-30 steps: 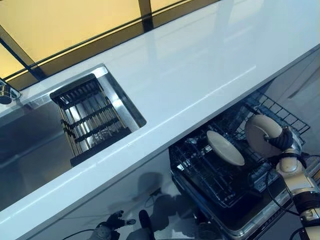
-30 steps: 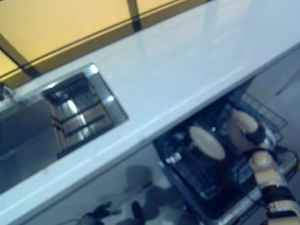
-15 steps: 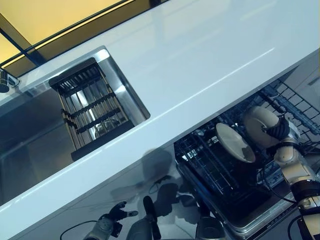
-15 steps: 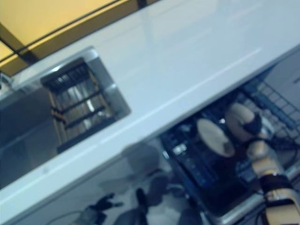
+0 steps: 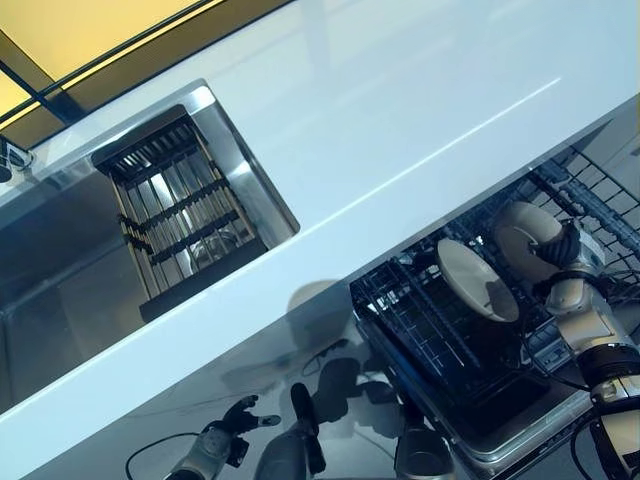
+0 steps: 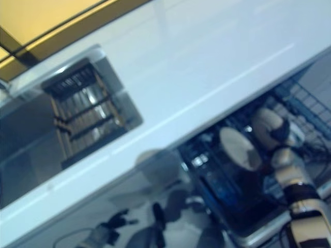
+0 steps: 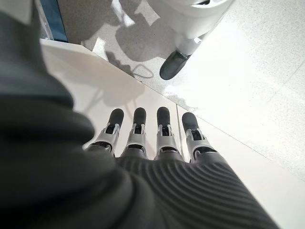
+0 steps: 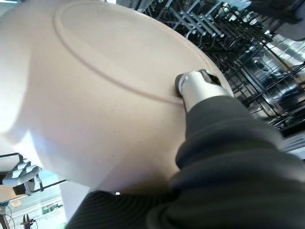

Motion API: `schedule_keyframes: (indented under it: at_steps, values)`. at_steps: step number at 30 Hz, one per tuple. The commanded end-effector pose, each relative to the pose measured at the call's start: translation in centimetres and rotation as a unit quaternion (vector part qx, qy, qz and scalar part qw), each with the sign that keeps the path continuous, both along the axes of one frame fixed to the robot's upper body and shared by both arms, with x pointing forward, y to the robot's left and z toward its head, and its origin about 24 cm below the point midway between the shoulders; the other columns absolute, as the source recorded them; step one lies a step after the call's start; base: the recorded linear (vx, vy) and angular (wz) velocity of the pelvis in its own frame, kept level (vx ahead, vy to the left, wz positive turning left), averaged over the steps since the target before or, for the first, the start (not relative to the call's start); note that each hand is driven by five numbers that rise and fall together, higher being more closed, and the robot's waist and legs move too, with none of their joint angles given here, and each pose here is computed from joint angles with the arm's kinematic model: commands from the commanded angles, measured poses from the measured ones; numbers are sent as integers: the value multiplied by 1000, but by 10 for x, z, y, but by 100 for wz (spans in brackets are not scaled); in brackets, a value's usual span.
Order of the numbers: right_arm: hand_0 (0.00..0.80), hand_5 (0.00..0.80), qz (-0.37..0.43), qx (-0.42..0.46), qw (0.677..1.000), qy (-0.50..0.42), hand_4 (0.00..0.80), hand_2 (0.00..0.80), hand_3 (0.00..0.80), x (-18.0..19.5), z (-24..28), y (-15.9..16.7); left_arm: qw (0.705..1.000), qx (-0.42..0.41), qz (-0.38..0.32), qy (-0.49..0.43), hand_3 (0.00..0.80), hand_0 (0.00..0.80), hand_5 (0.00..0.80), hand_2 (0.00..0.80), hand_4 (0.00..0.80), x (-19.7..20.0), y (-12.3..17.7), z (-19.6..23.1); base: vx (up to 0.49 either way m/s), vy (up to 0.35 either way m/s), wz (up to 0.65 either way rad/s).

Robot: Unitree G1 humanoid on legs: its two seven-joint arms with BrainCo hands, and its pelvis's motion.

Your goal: Take plates into dishwasher

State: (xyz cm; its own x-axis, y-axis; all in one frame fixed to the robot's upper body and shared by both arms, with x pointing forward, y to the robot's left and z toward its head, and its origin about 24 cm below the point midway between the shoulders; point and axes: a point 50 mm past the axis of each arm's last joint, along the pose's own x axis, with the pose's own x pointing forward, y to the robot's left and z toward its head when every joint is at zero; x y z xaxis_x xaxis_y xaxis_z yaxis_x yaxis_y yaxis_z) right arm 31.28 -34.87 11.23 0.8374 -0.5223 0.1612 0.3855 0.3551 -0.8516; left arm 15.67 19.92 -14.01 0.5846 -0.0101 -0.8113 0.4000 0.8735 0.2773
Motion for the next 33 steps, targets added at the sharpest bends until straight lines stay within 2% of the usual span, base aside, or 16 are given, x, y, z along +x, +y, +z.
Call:
schedule_keyframes:
  at_steps: [1, 9, 26, 33]
  values:
    - [800, 800, -19, -14, 999, -31, 800, 800, 800, 12, 17, 3, 1000, 11, -10, -27, 0, 0, 0, 0, 0, 24, 10, 13, 0, 0, 0]
    - [800, 800, -55, 13, 998, -27, 800, 800, 800, 9, 1, -1, 999, 3, -16, -32, 0, 0, 0, 0, 0, 28, 6, 15, 0, 0, 0]
    - [800, 800, -57, 76, 995, -25, 800, 800, 800, 19, -26, 30, 998, -10, -37, -49, 0, 0, 0, 0, 0, 43, -9, 22, 1, 3, 2]
    - [800, 800, -76, 41, 995, -43, 800, 800, 800, 20, -27, 37, 997, -18, -38, -57, 0, 0, 0, 0, 0, 48, -14, 24, 0, 11, 0]
